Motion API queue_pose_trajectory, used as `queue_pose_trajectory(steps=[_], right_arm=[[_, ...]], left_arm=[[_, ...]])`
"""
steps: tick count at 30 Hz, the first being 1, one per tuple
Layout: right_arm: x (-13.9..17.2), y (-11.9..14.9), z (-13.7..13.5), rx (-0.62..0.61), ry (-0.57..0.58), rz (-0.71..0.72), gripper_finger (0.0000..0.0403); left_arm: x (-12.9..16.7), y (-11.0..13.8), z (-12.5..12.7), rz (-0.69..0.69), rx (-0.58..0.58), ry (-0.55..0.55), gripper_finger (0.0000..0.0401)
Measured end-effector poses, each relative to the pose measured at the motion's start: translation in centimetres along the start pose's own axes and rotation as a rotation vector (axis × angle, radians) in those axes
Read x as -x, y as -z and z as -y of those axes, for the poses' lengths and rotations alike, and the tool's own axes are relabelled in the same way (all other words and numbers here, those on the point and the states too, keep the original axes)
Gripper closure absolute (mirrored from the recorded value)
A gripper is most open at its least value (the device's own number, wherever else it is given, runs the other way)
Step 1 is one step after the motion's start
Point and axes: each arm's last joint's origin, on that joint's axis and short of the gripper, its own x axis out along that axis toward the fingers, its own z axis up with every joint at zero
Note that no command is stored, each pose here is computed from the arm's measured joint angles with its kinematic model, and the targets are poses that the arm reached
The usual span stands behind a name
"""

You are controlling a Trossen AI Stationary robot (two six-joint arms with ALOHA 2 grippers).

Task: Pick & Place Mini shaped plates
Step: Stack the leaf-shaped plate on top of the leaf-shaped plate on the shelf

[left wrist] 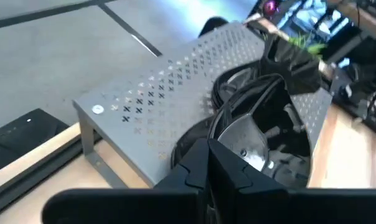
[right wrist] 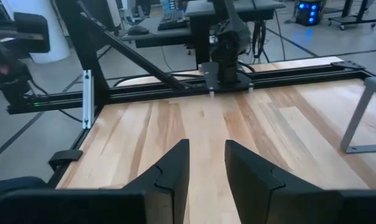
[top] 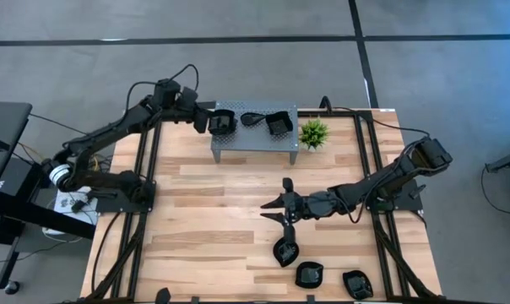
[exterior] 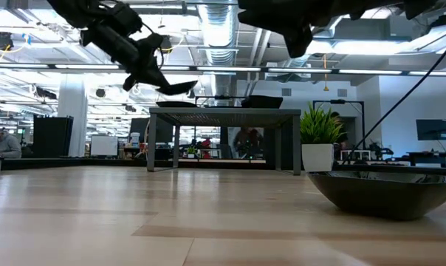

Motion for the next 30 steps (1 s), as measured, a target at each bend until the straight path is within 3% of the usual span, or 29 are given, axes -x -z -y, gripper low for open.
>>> queue_pose_trajectory(steps=[10,20,24,30], right_arm=[[0.1,0.0,-0.3,0.001,-0.009,0.0,0.0305],[0.1,0.0,-0.3,-0.001,-0.01,0.005,0.0305],[-0.1,-0.2,0.3,-0.007,0.007,0.016,0.0305],[-0.7,-0.8,2.2,-0.023,0.043,0.04,0.0305]], left_arm=[[-2.2,1.0,-0.5,-0.084,0.01,0.005,0.0388],[-0.8,0.2,-0.1,-0.015,-0.013,-0.052,0.0313],[1.5,-0.5,1.9,0.063,-0.06,0.007,0.03],[5.2,-0.8,5.6,0.156,-0.154,0.216,0.0301]])
